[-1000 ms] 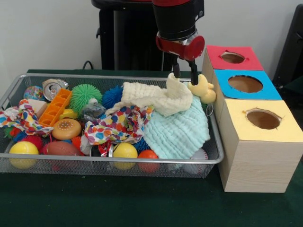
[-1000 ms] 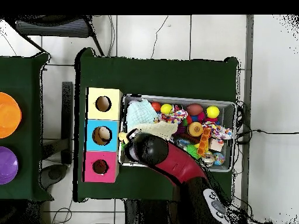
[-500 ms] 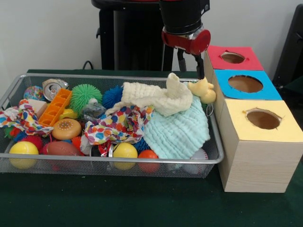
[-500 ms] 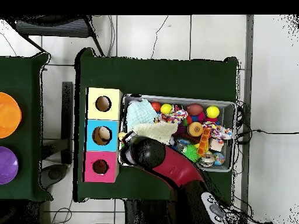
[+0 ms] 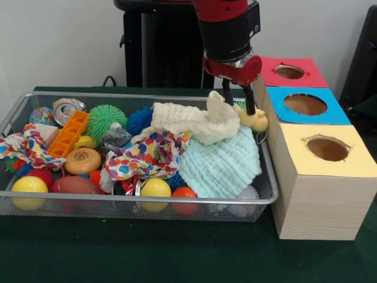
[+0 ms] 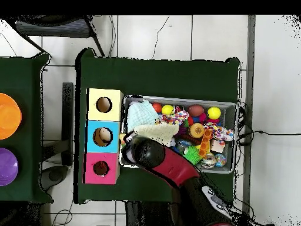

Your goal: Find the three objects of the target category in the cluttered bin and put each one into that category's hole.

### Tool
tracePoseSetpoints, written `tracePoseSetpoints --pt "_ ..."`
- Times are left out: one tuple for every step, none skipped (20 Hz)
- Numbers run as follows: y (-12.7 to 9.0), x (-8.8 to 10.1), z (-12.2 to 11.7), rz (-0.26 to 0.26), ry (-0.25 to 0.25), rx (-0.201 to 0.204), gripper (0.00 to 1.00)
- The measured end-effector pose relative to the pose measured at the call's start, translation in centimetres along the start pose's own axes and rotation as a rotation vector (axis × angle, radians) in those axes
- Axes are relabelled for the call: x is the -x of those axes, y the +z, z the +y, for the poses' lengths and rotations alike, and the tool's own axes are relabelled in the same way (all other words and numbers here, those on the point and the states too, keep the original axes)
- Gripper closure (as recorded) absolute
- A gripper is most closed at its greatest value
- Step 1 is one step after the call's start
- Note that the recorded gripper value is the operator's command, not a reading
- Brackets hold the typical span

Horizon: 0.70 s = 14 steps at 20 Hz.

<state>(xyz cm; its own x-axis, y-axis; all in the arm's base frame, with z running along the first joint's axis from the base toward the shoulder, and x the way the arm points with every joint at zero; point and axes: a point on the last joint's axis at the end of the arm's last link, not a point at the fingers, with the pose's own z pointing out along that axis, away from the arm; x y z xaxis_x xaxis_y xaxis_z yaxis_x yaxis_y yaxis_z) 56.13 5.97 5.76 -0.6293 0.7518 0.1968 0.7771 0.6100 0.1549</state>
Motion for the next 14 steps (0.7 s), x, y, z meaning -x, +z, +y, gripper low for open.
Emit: tracePoseSetpoints --pt "0.18 0.04 -0.01 -0.005 0.001 0.003 0.00" --pt "0.66 0.11 -0.14 -0.016 0.005 0.012 0.00" --pt "0.81 0.12 -0.21 -0.020 0.007 0.014 0.00" --pt "0.95 0.09 -0.30 -0.024 0.008 0.017 0.00" --pt "0.98 0.04 -0.34 -0.026 0.008 0.018 0.00" --pt "1.02 -0.02 -0.37 -0.027 0.009 0.019 0.00" --pt "1.04 -0.10 -0.37 -0.026 0.008 0.019 0.00" --pt "1.03 -0.14 -0.36 -0.025 0.007 0.019 0.00" --pt "1.01 -0.18 -0.33 -0.025 0.007 0.020 0.00" --pt "0.91 -0.24 -0.31 -0.026 0.006 0.020 0.00" --pt "0.85 -0.25 -0.30 -0.027 0.005 0.020 0.00" --pt "0.78 -0.29 -0.26 -0.028 0.004 0.021 0.00" --pt "0.74 -0.32 -0.22 -0.028 0.003 0.021 0.00" --pt "0.62 -0.42 -0.11 -0.030 0.000 0.022 0.00"
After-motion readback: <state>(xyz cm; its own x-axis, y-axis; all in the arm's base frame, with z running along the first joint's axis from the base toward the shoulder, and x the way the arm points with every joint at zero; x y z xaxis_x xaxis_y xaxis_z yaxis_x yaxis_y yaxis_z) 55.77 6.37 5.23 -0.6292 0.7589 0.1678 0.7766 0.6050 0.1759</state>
